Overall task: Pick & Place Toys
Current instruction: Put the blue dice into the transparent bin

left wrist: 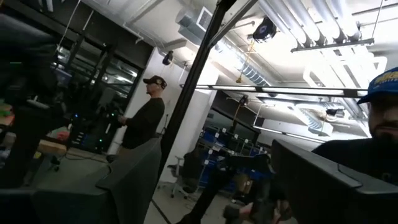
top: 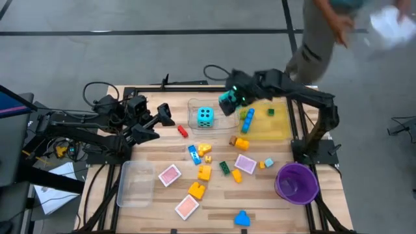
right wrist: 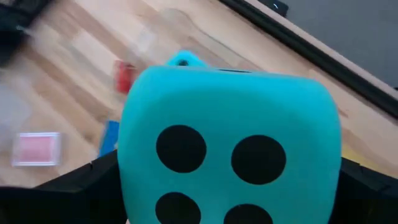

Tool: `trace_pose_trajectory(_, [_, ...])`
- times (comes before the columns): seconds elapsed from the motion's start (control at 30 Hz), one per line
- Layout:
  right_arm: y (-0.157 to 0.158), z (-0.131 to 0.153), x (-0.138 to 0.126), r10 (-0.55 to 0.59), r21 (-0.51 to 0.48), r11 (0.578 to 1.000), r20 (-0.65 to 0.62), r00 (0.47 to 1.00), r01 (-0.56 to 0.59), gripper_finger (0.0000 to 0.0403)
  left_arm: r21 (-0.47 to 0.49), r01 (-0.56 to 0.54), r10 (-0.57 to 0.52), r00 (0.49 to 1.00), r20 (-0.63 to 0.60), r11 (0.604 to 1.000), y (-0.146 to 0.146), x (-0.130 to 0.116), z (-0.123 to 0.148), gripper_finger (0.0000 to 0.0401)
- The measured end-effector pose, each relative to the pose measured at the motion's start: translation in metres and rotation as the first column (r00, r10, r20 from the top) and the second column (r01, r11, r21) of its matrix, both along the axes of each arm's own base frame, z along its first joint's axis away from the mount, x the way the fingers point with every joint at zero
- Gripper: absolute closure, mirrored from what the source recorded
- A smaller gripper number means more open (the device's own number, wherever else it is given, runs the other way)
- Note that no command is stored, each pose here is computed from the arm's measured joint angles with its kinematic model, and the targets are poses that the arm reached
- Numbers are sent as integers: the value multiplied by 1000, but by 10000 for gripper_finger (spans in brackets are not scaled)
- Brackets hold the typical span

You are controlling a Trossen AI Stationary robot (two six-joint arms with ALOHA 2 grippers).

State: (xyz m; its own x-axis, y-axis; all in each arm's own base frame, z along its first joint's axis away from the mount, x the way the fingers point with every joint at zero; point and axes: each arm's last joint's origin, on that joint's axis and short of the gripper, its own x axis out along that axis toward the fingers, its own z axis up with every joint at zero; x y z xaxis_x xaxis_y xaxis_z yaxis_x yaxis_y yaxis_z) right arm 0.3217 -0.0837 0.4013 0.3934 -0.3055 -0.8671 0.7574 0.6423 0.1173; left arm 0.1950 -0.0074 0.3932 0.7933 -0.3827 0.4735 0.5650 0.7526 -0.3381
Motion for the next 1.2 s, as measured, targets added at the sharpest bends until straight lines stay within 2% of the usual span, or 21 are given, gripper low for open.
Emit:
trace_pose_trajectory(0.13, [-28,-23,12,60,79,995,-71,996,-54,35,-3,1,-1,1000,3,1000,-1,0,0,100])
trace_pose_trajectory(0.33, [-26,-60,37,164,143,980,-211,964,-136,35,-29,-41,41,999,4,999,1,0,1,100])
trace_pose_trajectory(0.57, [-23,-92,59,156,172,979,-278,948,-111,22,-51,-86,86,996,-4,995,2,1,0,100])
trace_pose_trajectory(0.8, [-20,-100,56,165,152,981,-314,935,-122,10,-57,-106,104,994,-29,993,3,3,-2,100])
trace_pose_trajectory(1.0, [-15,-108,51,294,155,954,-344,892,-255,5,-25,-124,123,992,-18,992,3,4,-2,100])
trace_pose_trajectory(1.2, [-15,-114,58,480,124,876,-325,815,-466,4,-22,-128,128,992,-15,992,3,3,-2,100])
